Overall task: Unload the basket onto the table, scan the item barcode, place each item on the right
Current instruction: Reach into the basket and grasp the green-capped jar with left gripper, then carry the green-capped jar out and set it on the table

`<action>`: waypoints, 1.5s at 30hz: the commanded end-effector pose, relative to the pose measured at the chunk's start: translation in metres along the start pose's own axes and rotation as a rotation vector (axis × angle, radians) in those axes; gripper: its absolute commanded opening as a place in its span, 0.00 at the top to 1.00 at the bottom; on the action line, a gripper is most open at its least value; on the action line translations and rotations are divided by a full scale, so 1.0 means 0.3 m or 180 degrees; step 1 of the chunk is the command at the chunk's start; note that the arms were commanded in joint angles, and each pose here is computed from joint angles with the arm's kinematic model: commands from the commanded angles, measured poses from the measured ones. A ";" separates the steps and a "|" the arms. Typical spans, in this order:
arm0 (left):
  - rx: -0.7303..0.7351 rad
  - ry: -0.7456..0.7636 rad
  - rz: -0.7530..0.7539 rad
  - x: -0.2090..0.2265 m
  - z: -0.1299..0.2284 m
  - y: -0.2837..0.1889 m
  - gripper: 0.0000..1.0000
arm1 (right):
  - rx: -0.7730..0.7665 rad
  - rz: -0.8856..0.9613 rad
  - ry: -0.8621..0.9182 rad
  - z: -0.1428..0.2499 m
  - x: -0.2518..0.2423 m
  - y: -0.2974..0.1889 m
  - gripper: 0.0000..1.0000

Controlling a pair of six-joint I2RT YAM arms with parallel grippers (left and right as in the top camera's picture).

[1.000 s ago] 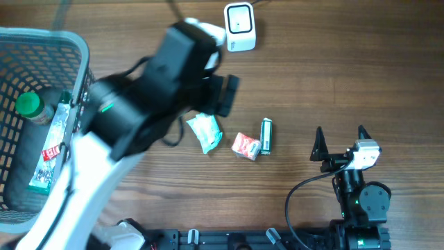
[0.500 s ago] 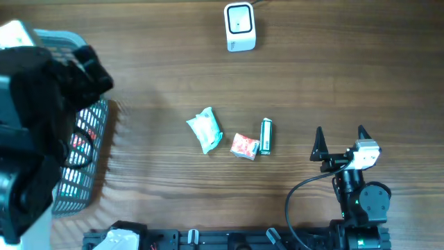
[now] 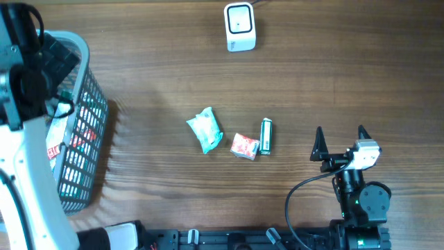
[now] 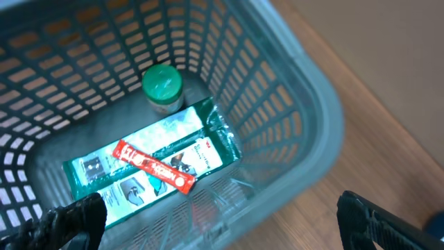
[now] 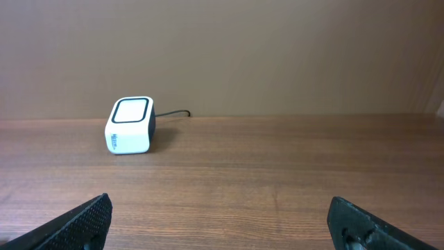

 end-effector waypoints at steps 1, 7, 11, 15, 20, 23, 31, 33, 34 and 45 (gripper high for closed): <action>0.0161 -0.0357 -0.0127 0.035 -0.014 0.062 0.00 | -0.0009 0.0009 0.0028 -0.001 0.000 0.000 0.00; 0.0326 -0.0774 -0.0256 0.111 -0.037 0.133 0.00 | -0.0009 0.0009 0.0028 -0.001 0.000 0.000 0.00; 0.0445 -0.1101 -0.0444 0.174 -0.043 0.186 0.00 | -0.0009 0.0009 0.0028 -0.001 0.000 0.000 0.00; 0.0608 -0.1254 -0.0647 0.241 -0.036 0.283 0.00 | -0.0009 0.0008 0.0029 -0.001 0.000 0.000 0.00; 0.0598 -0.1448 -0.0786 0.307 -0.018 0.447 0.00 | -0.0009 0.0008 0.0028 -0.001 0.000 0.000 0.00; 0.0538 -0.1477 -0.0816 0.315 0.016 0.557 0.00 | -0.0009 0.0008 0.0029 -0.001 0.000 0.000 0.00; 0.0373 -0.1502 -0.0746 0.299 0.078 0.775 0.00 | -0.0009 0.0009 0.0029 -0.001 0.000 0.000 0.00; 0.0347 -0.1508 -0.0734 0.294 0.073 0.810 0.00 | -0.0009 0.0009 0.0029 -0.001 0.000 0.000 0.00; 0.0357 -0.1506 -0.0738 0.292 0.076 0.832 0.00 | -0.0008 0.0008 0.0029 -0.001 0.000 0.000 0.00; 0.0514 -0.1468 -0.0791 0.275 0.133 1.042 0.00 | -0.0009 0.0008 0.0029 -0.001 0.000 0.000 0.00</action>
Point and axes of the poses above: each gripper's point midway between its finger pads, its own y axis out along the fingers, its own x axis along the line the jaws close on, z = x × y, the point moved 6 cm from there along -y, back along the fingers, and after that the axes turned 10 degrees about y, right-handed, at the moved point
